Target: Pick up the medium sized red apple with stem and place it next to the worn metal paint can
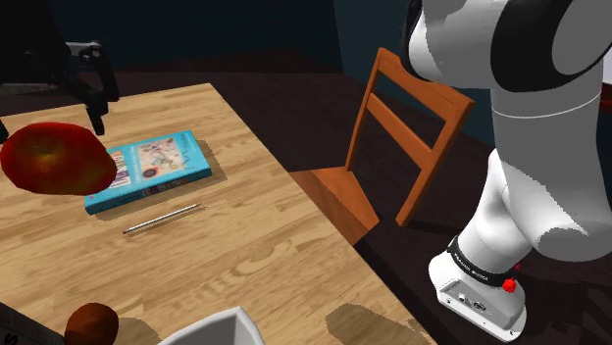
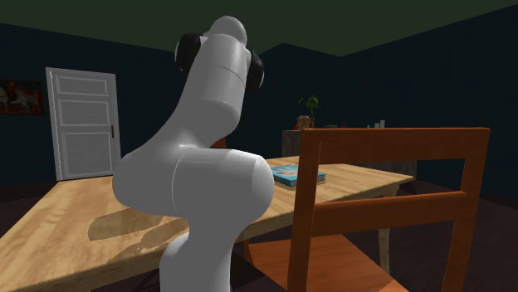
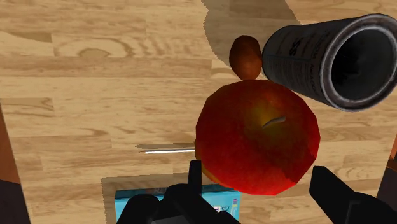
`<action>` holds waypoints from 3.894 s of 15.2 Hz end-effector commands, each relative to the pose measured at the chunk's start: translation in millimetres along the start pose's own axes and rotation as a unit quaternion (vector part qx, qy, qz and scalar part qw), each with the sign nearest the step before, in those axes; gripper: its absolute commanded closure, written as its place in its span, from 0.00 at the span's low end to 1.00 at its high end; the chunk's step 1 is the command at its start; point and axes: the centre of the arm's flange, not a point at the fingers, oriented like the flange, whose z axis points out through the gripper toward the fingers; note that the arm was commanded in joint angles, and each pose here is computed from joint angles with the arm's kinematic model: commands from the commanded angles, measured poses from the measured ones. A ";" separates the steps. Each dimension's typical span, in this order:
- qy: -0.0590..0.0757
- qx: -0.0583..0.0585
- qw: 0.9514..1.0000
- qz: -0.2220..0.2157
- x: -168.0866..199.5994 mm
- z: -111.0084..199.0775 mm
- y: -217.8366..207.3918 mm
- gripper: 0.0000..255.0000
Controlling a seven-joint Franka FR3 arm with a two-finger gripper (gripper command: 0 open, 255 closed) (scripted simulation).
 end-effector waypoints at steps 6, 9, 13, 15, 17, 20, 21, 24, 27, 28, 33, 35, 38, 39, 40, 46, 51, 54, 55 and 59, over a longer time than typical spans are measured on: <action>0.000 0.000 1.000 0.001 -3.6 35.6 3.5 1.00; 0.000 0.000 1.000 0.001 -4.7 51.2 6.0 1.00; 0.000 0.000 1.000 0.001 -6.3 72.0 9.4 1.00; 0.000 0.000 1.000 0.001 -7.1 82.4 11.0 1.00; 0.000 0.000 1.000 0.001 -7.8 92.8 12.7 1.00; 0.000 0.000 1.000 0.001 -9.0 108.4 15.2 1.00; 0.000 0.000 1.000 0.001 -9.4 113.6 16.0 1.00; 0.000 0.000 1.000 0.001 -10.6 129.2 18.6 1.00; 0.000 0.000 1.000 0.001 -11.7 144.8 21.1 1.00; 0.000 0.000 1.000 0.001 -12.1 150.0 21.9 1.00; 0.000 0.000 1.000 0.001 -14.0 176.0 26.1 1.00; 0.000 0.000 1.000 0.001 -14.8 186.4 27.8 1.00; 0.000 0.000 1.000 0.001 -16.0 202.0 30.3 1.00; 0.000 0.000 1.000 0.001 -16.4 207.2 31.1 1.00; 0.000 0.000 1.000 0.001 -16.8 212.4 31.9 1.00; 0.000 0.000 1.000 0.001 -19.1 243.6 37.0 1.00; 0.000 0.000 1.000 0.001 -19.5 249.6 37.9 1.00; 0.000 0.000 1.000 0.001 -19.5 249.6 37.9 1.00; 0.000 0.000 1.000 0.001 -19.5 249.6 37.9 0.00; 0.000 0.000 1.000 0.001 -19.5 249.6 37.9 0.00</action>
